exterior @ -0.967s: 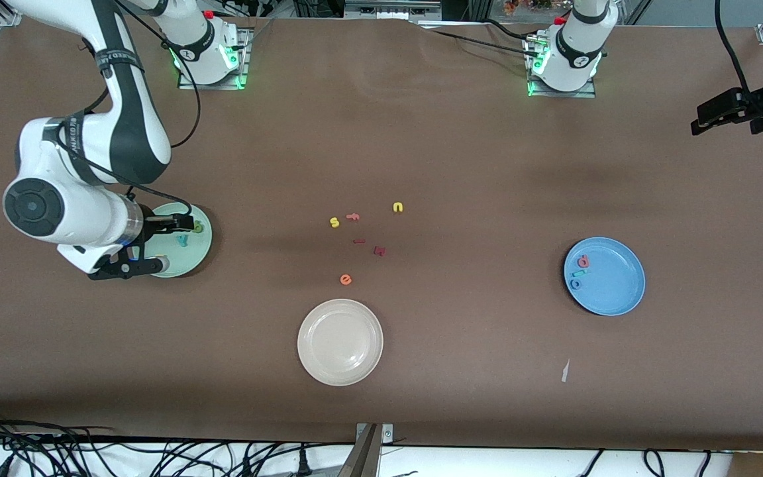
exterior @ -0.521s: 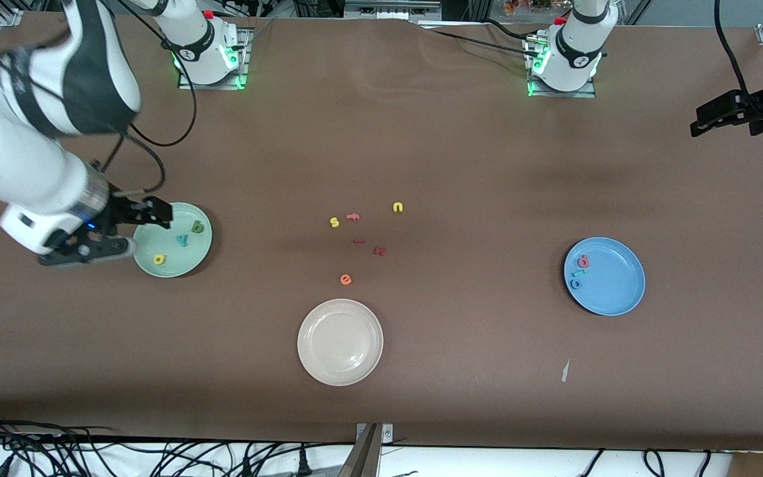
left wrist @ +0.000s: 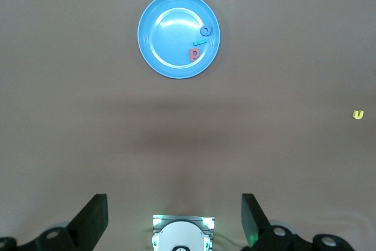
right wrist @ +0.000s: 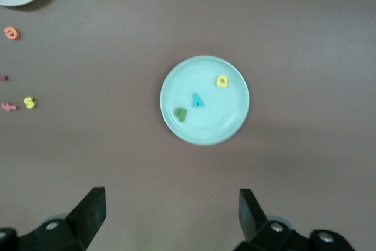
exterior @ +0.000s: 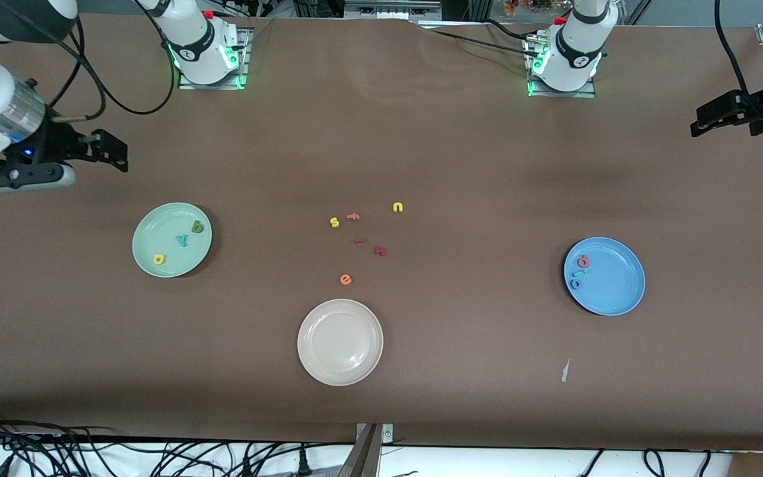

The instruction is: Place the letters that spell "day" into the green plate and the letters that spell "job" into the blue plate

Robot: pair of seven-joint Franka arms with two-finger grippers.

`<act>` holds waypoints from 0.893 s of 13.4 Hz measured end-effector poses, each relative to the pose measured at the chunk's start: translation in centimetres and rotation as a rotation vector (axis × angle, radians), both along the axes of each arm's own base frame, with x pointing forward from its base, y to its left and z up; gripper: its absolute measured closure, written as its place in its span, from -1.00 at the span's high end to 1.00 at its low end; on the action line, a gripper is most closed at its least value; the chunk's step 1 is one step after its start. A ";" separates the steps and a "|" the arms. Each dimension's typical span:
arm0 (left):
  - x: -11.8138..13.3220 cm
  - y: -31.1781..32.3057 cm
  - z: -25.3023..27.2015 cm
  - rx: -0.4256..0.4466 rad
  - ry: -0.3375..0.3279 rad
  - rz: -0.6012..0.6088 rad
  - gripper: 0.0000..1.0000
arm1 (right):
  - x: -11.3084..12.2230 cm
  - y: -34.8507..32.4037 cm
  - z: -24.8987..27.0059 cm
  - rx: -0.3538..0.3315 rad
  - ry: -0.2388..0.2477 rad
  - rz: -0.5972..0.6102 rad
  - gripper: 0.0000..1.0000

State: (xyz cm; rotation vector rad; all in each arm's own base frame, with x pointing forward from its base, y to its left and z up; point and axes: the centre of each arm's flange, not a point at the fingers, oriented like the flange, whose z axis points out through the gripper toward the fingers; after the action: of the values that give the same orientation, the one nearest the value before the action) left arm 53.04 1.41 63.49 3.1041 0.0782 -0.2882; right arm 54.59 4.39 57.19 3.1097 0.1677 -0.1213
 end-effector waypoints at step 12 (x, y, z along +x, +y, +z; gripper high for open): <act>0.0 0.0 0.0 0.000 0.000 0.000 1.00 | -0.4 -3.3 1.0 0.014 0.036 -0.057 1.00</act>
State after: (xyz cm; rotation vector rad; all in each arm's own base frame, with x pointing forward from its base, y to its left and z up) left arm 53.04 1.42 63.49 3.1041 0.0784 -0.2879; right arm 54.21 1.10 58.20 3.1285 0.0806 -0.1786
